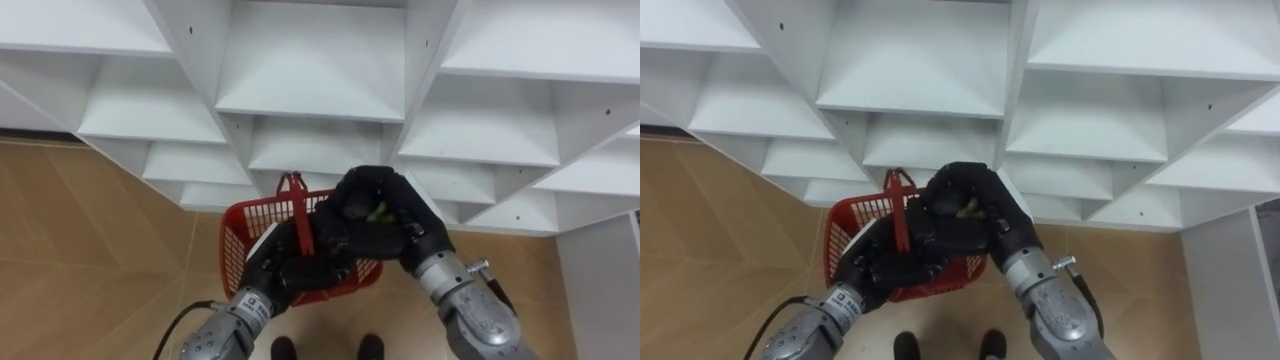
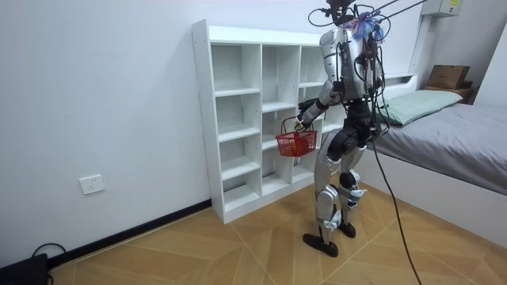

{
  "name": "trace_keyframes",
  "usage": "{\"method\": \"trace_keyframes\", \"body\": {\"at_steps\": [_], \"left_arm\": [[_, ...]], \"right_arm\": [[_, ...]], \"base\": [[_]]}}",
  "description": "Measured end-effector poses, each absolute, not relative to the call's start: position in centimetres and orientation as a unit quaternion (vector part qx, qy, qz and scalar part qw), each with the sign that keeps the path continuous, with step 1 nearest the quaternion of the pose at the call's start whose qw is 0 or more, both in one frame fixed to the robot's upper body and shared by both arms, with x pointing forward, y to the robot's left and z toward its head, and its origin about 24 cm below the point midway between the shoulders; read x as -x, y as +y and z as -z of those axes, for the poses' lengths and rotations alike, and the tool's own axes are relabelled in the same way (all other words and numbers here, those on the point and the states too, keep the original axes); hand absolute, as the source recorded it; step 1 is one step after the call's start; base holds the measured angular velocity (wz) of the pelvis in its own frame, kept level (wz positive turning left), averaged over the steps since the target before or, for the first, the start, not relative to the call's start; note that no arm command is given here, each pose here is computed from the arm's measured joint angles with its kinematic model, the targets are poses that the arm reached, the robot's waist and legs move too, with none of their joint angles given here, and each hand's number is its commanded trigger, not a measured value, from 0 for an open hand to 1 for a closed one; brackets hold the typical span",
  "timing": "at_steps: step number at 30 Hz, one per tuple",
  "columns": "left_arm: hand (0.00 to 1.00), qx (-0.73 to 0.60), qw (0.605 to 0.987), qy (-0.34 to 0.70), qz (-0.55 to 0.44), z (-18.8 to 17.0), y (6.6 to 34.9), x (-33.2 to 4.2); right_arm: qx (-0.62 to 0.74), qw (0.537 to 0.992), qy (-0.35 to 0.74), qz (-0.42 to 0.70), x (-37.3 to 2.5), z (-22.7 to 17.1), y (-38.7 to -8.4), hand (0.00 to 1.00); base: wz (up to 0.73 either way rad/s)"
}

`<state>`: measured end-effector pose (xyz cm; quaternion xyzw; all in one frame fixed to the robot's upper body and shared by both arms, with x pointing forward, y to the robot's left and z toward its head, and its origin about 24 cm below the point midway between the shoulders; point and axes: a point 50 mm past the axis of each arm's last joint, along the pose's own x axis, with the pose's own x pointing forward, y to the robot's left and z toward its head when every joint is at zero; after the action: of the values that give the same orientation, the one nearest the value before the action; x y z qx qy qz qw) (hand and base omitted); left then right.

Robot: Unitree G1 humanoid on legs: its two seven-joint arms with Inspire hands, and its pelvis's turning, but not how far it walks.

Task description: Collect fruits from the closet

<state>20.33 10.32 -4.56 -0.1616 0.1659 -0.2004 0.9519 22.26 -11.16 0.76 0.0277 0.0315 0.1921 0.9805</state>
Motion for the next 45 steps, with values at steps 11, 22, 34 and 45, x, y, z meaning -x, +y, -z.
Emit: {"method": "trace_keyframes", "body": {"at_steps": [11, 22, 34, 45], "left_arm": [[1.00, 0.164, 0.950, 0.162, 0.212, 4.4, 9.9, -20.3], [1.00, 0.165, 0.951, 0.157, 0.210, 4.1, 10.1, -20.5], [1.00, 0.165, 0.953, 0.146, 0.209, 3.7, 10.2, -20.7], [1.00, 0.167, 0.955, 0.135, 0.204, 3.2, 10.5, -20.9]], "right_arm": [[-0.031, 0.980, 0.034, -0.191, -22.2, -0.7, -11.2, 0.00], [-0.031, 0.980, 0.034, -0.191, -22.2, -0.6, -11.2, 0.00], [-0.027, 0.979, 0.032, -0.201, -22.2, -0.7, -11.2, 0.00], [-0.010, 0.978, 0.028, -0.207, -22.3, -0.8, -11.3, 0.00]], "base": [[-0.03], [0.00], [0.00], [0.00]]}}
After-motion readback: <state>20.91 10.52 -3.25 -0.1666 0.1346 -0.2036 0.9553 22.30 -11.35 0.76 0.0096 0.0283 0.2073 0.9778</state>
